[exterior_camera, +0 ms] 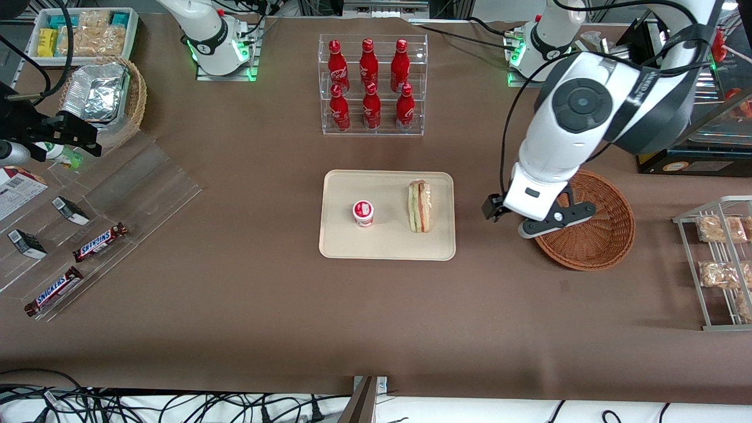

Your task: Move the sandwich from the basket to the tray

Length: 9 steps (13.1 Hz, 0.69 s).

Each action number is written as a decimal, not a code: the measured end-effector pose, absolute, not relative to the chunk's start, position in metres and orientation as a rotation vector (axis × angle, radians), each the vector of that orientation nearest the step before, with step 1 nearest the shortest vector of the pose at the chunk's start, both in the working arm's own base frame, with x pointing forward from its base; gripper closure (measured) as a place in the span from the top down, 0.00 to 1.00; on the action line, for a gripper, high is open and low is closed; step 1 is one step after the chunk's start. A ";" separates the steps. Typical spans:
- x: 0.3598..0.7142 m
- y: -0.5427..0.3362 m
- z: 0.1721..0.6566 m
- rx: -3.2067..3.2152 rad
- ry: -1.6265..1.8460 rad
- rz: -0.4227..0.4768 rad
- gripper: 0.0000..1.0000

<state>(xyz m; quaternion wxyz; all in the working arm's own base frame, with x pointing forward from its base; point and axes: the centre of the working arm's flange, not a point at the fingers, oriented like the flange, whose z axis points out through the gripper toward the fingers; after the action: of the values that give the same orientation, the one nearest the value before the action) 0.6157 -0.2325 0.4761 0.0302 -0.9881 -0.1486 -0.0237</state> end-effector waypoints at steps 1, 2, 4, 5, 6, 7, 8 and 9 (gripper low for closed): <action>0.615 -0.223 0.484 -3.055 -0.440 -0.060 1.00; 0.615 -0.213 0.493 -3.065 -0.429 -0.054 1.00; 0.613 -0.186 0.514 -3.082 -0.384 -0.038 1.00; 0.610 -0.170 0.524 -3.091 -0.352 -0.019 1.00; 0.608 -0.153 0.534 -3.100 -0.317 -0.007 1.00; 0.606 -0.135 0.544 -3.109 -0.281 0.006 1.00; 0.604 -0.119 0.552 -3.119 -0.247 0.018 1.00; 0.601 -0.104 0.558 -3.123 -0.215 0.026 1.00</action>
<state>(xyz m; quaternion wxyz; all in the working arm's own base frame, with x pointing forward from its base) 0.6013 -0.1041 0.5576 0.0057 -0.9976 -0.0687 0.0085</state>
